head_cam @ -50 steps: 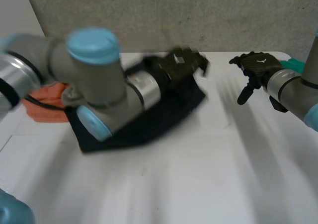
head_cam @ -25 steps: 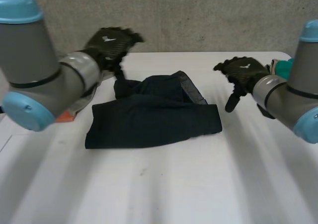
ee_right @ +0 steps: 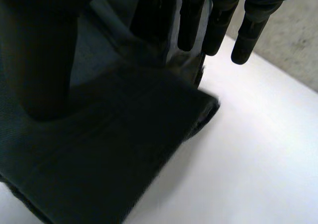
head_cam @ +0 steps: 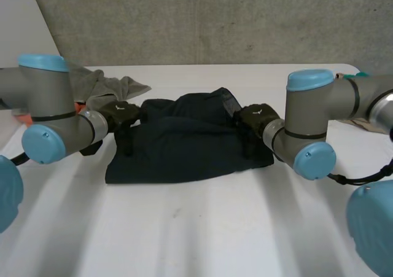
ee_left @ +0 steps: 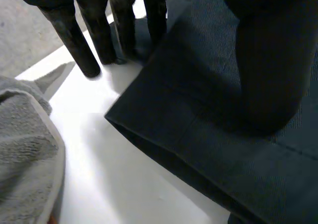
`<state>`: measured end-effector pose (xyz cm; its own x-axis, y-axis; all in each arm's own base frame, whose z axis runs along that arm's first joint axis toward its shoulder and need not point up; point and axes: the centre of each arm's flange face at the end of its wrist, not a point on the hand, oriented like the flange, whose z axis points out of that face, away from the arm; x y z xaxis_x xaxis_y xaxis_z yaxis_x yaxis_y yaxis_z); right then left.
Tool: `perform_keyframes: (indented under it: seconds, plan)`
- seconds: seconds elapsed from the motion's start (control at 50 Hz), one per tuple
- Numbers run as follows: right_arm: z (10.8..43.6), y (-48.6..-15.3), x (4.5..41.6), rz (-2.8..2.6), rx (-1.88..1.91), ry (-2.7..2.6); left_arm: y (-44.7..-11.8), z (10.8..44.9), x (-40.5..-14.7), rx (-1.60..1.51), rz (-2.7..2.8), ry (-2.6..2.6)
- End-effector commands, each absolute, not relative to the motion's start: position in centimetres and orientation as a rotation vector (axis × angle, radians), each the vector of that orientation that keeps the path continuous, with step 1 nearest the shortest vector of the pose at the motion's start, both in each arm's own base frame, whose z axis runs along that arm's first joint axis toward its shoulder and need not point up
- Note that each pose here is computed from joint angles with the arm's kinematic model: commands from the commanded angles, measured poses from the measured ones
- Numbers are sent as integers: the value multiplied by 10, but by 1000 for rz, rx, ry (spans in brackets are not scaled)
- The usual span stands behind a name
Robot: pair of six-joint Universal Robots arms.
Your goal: Fold the laundry.
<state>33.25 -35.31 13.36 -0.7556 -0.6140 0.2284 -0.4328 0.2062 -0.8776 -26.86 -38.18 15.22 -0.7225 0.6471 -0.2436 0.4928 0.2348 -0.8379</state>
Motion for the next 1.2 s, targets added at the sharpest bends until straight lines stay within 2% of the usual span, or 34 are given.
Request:
perform_keyframes:
  seconds: [0.02, 0.1, 0.16, 0.26, 0.28, 0.32, 0.34, 0.42, 0.44, 0.52, 0.64, 0.7, 0.72, 0.78, 0.8, 0.9, 1.02, 1.1, 1.12, 1.18, 1.2]
  plan:
    - [124, -362, 334, -1580, -999, 2306, -383, 151, -271, -1101, 1498, -2358]
    - [144, -374, 338, -1694, -934, 2231, -391, 175, -274, -1099, 1623, -2308]
    - [180, -389, 348, -1922, -854, 2060, -403, 218, -281, -1073, 1854, -2163]
    - [262, -399, 364, -2344, -657, 1667, -413, 320, -287, -948, 2342, -1762]
    - [291, -399, 366, -2480, -565, 1505, -413, 358, -287, -871, 2507, -1579]
    - [317, -396, 367, -2590, -477, 1355, -410, 392, -285, -771, 2632, -1400]
    - [343, -392, 365, -2691, -398, 1200, -405, 420, -283, -684, 2704, -1241]
    - [381, -378, 365, -2811, -326, 962, -395, 461, -273, -530, 2773, -1000]
    - [384, -376, 365, -2815, -328, 946, -395, 463, -271, -517, 2768, -996]
    - [383, -368, 372, -2784, -370, 962, -399, 450, -273, -522, 2726, -1069]
    - [348, -372, 373, -2705, -470, 1167, -411, 392, -275, -553, 2610, -1349]
    - [312, -377, 367, -2624, -564, 1352, -410, 353, -271, -597, 2511, -1523]
    - [289, -377, 364, -2559, -622, 1465, -406, 331, -271, -631, 2442, -1608]
    - [255, -373, 357, -2441, -719, 1632, -395, 297, -271, -697, 2321, -1721]
    - [233, -368, 351, -2348, -791, 1738, -387, 275, -270, -742, 2238, -1788]
    - [178, -342, 331, -2051, -1017, 2004, -359, 228, -263, -887, 2038, -1932]
    - [170, -314, 302, -1853, -1199, 2167, -317, 203, -250, -1023, 1794, -2093]
    - [178, -282, 279, -1668, -1375, 2277, -275, 204, -246, -1144, 1567, -2153]
    - [183, -265, 270, -1570, -1461, 2312, -256, 206, -243, -1208, 1462, -2170]
    - [190, -240, 253, -1407, -1577, 2365, -226, 211, -239, -1295, 1285, -2201]
    - [191, -222, 243, -1273, -1662, 2383, -206, 214, -236, -1353, 1160, -2228]
